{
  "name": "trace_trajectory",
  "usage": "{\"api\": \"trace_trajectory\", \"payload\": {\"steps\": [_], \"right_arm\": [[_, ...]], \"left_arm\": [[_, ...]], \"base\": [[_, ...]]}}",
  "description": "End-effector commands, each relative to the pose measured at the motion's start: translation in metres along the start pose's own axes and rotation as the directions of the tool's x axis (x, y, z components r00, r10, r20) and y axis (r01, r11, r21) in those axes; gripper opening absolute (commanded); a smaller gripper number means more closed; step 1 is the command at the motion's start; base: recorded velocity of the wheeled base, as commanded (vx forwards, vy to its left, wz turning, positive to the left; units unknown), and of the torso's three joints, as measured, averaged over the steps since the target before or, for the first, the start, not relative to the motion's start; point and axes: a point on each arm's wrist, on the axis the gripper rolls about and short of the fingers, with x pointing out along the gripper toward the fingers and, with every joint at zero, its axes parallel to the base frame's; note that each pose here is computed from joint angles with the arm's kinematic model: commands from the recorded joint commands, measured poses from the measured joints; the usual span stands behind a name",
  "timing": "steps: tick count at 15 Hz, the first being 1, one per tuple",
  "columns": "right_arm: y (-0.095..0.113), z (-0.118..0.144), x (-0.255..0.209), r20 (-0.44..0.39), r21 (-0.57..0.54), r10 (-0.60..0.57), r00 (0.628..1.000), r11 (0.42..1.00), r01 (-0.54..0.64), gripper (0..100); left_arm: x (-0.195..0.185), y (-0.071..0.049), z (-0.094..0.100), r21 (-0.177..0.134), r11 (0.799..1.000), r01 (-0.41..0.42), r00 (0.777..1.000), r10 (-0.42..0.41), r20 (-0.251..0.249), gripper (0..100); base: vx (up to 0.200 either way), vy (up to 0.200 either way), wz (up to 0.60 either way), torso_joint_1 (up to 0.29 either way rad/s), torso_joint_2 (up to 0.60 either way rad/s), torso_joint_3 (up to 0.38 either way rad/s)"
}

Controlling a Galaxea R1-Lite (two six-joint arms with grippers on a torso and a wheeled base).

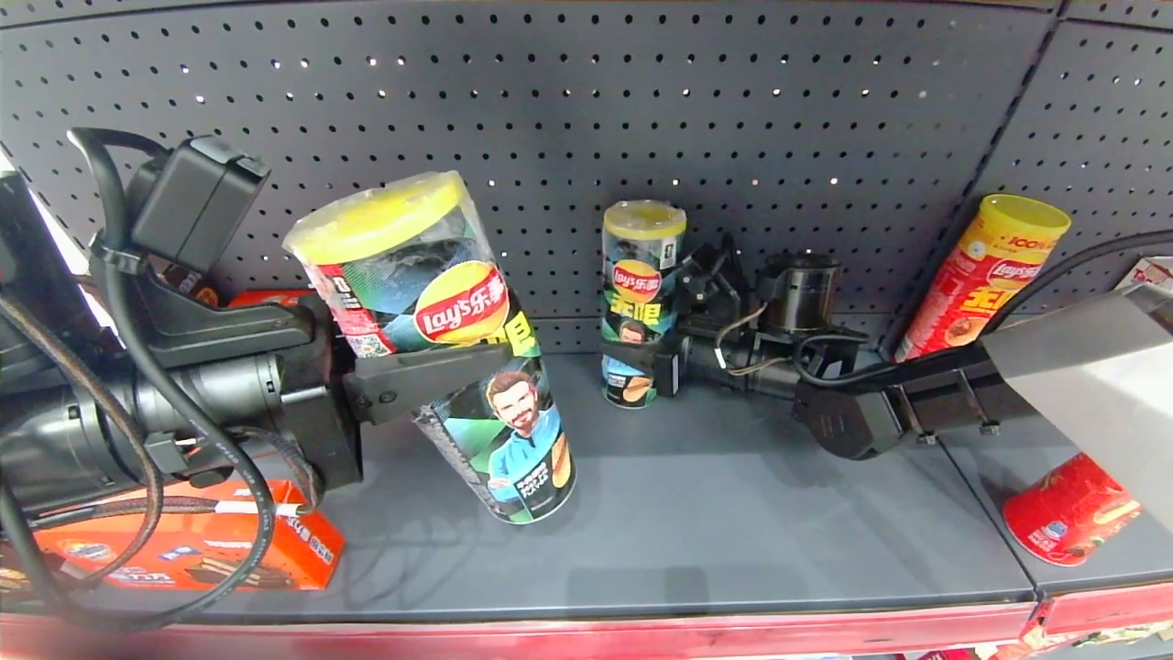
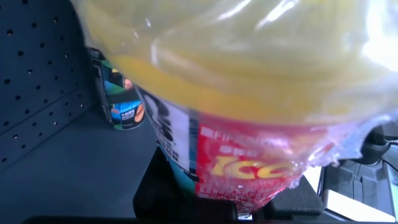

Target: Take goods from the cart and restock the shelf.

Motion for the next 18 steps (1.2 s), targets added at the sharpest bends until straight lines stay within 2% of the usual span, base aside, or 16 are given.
{"api": "trace_trajectory", "payload": {"steps": [1, 6, 9, 11, 14, 18], "right_arm": [[0.002, 0.0, 0.001, 0.001, 0.004, 0.001, 1.0, 1.0, -0.001, 0], [0.017, 0.028, -0.027, 0.024, -0.013, 0.034, 0.999, 0.999, -0.034, 0], [0.038, 0.045, -0.063, 0.05, -0.063, 0.099, 0.994, 0.993, -0.096, 0], [0.047, 0.041, -0.078, 0.061, -0.103, 0.138, 0.989, 0.986, -0.131, 0], [0.088, 0.026, -0.115, 0.032, -0.107, 0.215, 0.976, 0.972, -0.21, 0], [0.102, -0.005, -0.128, -0.038, -0.131, 0.248, 0.968, 0.959, -0.251, 0]], "left_arm": [[0.001, 0.001, -0.001, -0.004, 1.0, 0.0, 1.0, 0.0, -0.004, 0], [0.0, 0.0, -0.003, -0.006, 1.0, -0.002, 1.0, 0.002, -0.008, 0], [-0.001, 0.0, -0.002, -0.003, 1.0, -0.003, 1.0, 0.003, -0.004, 0], [-0.001, 0.0, -0.002, -0.004, 1.0, -0.003, 1.0, 0.003, -0.005, 0], [-0.001, 0.0, -0.003, -0.007, 1.0, -0.003, 1.0, 0.003, -0.009, 0], [-0.001, 0.0, -0.003, -0.008, 1.0, -0.003, 1.0, 0.003, -0.009, 0]], "base": [[0.0, 0.0, 0.0, 0.0, 0.0, 0.0], [0.0, 0.0, 0.0, 0.0, 0.0, 0.0], [0.0, 0.0, 0.0, 0.0, 0.0, 0.0], [0.0, 0.0, 0.0, 0.0, 0.0, 0.0], [0.0, 0.0, 0.0, 0.0, 0.0, 0.0], [0.0, 0.0, 0.0, 0.0, 0.0, 0.0]]}}
